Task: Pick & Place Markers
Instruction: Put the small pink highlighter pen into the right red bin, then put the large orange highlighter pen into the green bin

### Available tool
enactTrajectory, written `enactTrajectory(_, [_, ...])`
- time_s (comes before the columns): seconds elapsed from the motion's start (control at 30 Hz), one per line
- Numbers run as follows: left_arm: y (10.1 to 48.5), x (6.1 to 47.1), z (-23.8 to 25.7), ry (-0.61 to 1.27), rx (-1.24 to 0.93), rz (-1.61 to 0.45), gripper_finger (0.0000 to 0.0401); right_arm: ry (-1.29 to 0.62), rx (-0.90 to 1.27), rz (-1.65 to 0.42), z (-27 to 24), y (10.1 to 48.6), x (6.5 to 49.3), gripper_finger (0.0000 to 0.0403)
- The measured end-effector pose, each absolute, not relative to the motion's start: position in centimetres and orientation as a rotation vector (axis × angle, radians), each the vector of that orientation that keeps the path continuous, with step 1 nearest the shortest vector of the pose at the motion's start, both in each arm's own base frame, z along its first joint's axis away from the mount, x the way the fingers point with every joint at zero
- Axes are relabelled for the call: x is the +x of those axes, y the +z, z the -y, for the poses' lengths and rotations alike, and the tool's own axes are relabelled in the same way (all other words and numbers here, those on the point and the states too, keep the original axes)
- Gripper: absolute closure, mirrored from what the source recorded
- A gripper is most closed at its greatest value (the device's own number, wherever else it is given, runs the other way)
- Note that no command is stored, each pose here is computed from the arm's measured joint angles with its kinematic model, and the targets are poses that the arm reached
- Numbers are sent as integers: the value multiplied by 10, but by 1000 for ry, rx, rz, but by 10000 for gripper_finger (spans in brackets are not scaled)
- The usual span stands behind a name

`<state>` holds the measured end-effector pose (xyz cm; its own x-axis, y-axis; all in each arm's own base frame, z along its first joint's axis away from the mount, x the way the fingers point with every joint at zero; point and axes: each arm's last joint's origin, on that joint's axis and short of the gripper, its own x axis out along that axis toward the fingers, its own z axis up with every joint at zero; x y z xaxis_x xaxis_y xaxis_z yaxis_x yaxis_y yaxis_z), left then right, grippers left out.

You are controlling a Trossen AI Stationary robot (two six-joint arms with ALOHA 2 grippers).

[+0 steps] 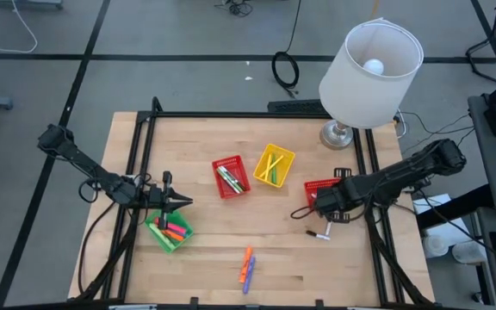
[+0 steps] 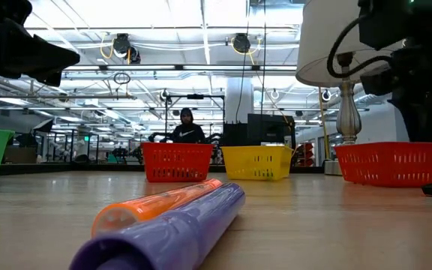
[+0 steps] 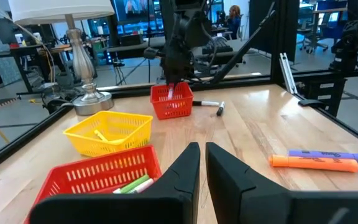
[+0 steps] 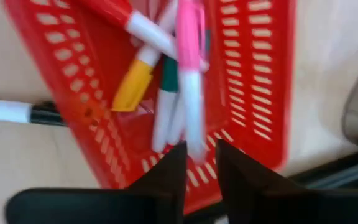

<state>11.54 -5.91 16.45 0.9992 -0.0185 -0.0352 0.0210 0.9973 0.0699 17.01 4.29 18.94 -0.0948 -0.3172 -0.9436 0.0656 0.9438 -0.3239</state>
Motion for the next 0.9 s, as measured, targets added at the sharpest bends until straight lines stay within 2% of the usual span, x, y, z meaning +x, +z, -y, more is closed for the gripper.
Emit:
enactTrajectory(0.17, [165, 115, 59, -20, 69, -35, 370, -279, -143, -1650, -45, 202, 173, 286])
enactTrajectory(0.3, [164, 115, 59, -19, 65, -35, 370, -327, -105, -1601, -49, 232, 178, 275])
enactTrajectory(0.37, [164, 115, 59, -19, 57, -36, 370, -305, -110, -1432, -58, 259, 184, 281])
enactTrajectory(0.43, [164, 115, 59, -19, 48, -36, 370, -236, -132, -1164, -75, 287, 191, 298])
enactTrajectory(0.53, [164, 115, 59, -19, 48, -37, 370, -62, -174, -809, -98, 321, 199, 336])
enactTrajectory(0.6, [164, 115, 59, -19, 48, -38, 370, 73, -207, -643, -110, 335, 198, 366])
enactTrajectory(0.7, [164, 115, 59, -19, 48, -38, 370, 340, -266, -430, -129, 346, 190, 397])
enactTrajectory(0.77, [164, 115, 59, -19, 47, -39, 370, 473, -311, -296, -136, 344, 179, 395])
enactTrajectory(0.9, [164, 115, 59, -19, 48, -42, 370, 494, -305, -137, -120, 333, 146, 394])
